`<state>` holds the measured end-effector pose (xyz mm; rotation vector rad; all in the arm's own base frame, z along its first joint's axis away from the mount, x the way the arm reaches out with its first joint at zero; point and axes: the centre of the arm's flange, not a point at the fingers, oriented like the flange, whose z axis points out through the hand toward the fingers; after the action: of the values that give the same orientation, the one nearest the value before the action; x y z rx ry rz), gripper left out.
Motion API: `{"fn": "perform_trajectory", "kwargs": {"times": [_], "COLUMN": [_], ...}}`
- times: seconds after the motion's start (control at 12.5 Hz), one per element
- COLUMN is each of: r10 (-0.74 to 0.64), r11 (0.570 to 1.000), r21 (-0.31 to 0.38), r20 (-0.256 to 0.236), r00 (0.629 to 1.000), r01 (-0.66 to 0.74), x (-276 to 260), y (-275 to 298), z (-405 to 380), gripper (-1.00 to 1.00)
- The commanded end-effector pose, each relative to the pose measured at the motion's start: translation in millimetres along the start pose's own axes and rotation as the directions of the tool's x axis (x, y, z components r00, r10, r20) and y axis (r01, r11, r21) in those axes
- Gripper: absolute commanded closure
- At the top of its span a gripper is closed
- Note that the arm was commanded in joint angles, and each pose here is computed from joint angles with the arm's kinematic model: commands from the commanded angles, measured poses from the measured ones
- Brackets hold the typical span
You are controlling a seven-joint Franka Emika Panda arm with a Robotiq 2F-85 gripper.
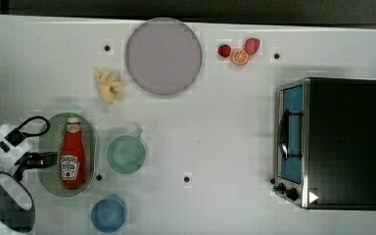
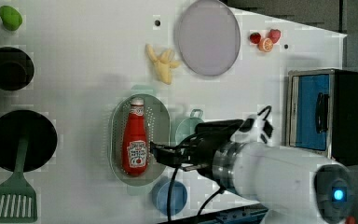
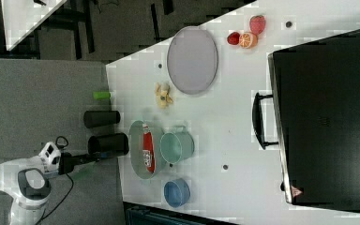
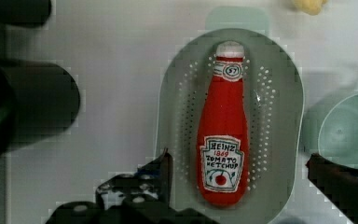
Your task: Pick ketchup from strainer and place it on the table
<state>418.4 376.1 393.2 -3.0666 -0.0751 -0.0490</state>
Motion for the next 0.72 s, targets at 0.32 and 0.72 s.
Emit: {"fn": "perform_trajectory", "kwargs": {"times": [0.32,0.72], "r10": [0.085,0.141], "r11": [0.996,0.988], "r21": [0.019,0.039], "r20": [0.084,0.146], "r00": [0.993,0.979], "r01": [-0.086,-0.148], "x": [-7.1,-16.2], "y": [12.6,10.1], "z": [103.8,168.5], "gripper": [-1.0,-1.0]}}
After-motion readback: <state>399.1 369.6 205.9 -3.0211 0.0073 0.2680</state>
